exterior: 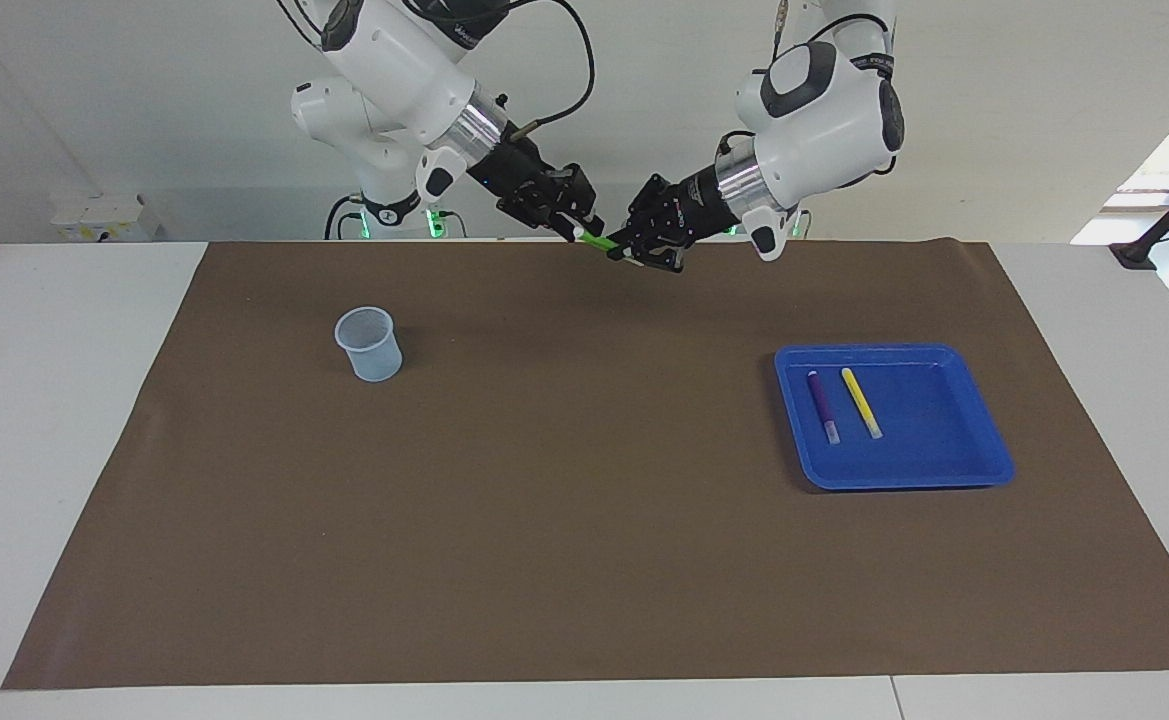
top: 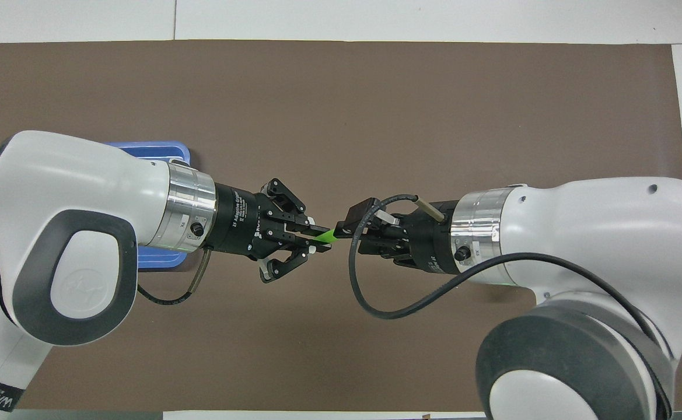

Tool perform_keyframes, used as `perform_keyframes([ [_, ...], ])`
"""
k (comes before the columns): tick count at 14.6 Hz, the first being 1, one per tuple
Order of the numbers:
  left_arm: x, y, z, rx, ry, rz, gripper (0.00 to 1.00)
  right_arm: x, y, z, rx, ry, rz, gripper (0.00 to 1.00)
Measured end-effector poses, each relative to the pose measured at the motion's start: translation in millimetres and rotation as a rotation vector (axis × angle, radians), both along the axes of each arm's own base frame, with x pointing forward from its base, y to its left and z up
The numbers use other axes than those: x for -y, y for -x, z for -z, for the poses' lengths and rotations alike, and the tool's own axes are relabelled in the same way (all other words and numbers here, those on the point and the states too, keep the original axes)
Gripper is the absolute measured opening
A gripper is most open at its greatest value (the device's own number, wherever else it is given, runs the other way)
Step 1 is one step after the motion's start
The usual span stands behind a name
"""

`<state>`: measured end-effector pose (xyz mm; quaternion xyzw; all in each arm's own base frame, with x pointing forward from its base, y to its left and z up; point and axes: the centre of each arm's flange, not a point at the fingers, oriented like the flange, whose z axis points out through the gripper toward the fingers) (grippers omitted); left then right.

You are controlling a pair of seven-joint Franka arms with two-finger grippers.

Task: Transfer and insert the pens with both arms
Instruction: 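Close the right gripper on the green pen and open the left gripper, then insert the green pen into the cup with the right gripper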

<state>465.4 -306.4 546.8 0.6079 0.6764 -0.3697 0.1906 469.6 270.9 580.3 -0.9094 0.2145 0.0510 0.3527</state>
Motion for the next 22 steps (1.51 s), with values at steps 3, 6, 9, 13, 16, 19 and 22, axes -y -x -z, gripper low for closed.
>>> perform_keyframes([
  [3, 0, -1, -1, -0.002, 0.004, -0.009, 0.16, 1, -1.9, -2, 0.013, -0.003, 0.012, 0.48],
  [6, 0, -1, -1, -0.002, 0.006, -0.014, 0.16, 1, -2.3, -2, 0.016, -0.004, 0.014, 0.46],
  [9, 2, 0, 1, -0.004, 0.005, -0.013, 0.16, 1, -2.6, -4, 0.022, -0.006, 0.015, 0.27],
  [13, 2, 0, 2, -0.004, 0.004, -0.014, 0.16, 1, -3.1, -4, 0.025, -0.003, 0.015, 0.18],
  [16, 1, -1, 1, 0.001, 0.006, -0.022, 0.33, 3, -4.3, -3, 0.024, -0.002, 0.02, 0.18],
  [19, 0, -2, 0, 0.005, 0.007, -0.027, 0.68, 9, -7.3, -3, 0.025, 0.003, 0.027, 0.18],
  [22, -1, -2, 0, 0.007, 0.007, -0.029, 1.0, 29, -12.7, 0, 0.062, 0.103, -0.05, 0.18],
])
